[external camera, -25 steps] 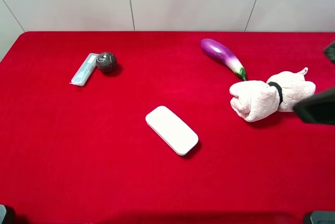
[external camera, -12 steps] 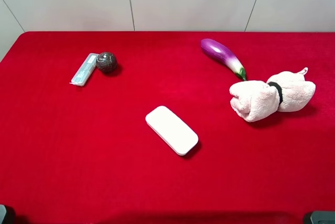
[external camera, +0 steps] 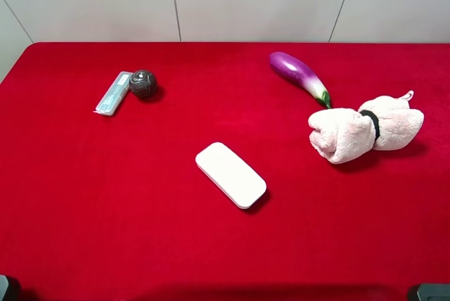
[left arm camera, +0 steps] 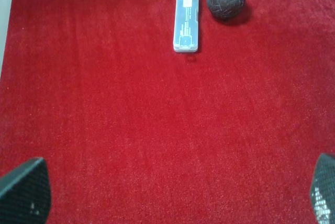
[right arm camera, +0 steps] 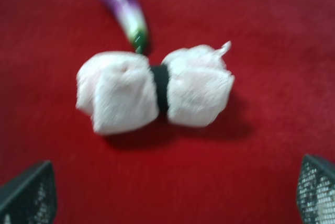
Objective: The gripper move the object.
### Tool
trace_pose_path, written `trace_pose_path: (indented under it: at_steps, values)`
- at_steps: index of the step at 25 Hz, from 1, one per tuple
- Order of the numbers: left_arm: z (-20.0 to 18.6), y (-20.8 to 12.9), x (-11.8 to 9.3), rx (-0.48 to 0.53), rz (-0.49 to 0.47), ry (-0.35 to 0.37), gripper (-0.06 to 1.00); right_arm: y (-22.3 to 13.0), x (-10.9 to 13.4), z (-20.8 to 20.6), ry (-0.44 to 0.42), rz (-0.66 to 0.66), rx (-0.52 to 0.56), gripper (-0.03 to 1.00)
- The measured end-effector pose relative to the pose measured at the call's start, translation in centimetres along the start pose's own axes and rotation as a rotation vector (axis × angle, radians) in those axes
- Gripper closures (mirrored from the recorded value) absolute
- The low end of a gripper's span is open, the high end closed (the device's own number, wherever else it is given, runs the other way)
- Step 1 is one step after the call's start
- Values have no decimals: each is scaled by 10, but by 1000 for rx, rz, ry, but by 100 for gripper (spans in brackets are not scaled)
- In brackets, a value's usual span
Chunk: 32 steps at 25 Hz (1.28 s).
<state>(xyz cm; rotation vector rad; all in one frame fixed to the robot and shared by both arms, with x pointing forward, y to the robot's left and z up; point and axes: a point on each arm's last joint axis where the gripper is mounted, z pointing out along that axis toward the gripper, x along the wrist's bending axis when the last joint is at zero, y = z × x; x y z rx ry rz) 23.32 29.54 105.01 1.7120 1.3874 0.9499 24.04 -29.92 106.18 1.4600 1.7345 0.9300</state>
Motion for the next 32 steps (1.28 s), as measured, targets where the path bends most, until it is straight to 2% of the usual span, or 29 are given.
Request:
trace_pose_path:
  at_steps: [5, 32]
  values:
    - [0, 0, 0, 0, 0, 0, -5, -9, 1, -3, -55, 33, -96, 28]
    - [0, 0, 0, 0, 0, 0, -5, -8, 2, -2, -61, 46, -112, 28]
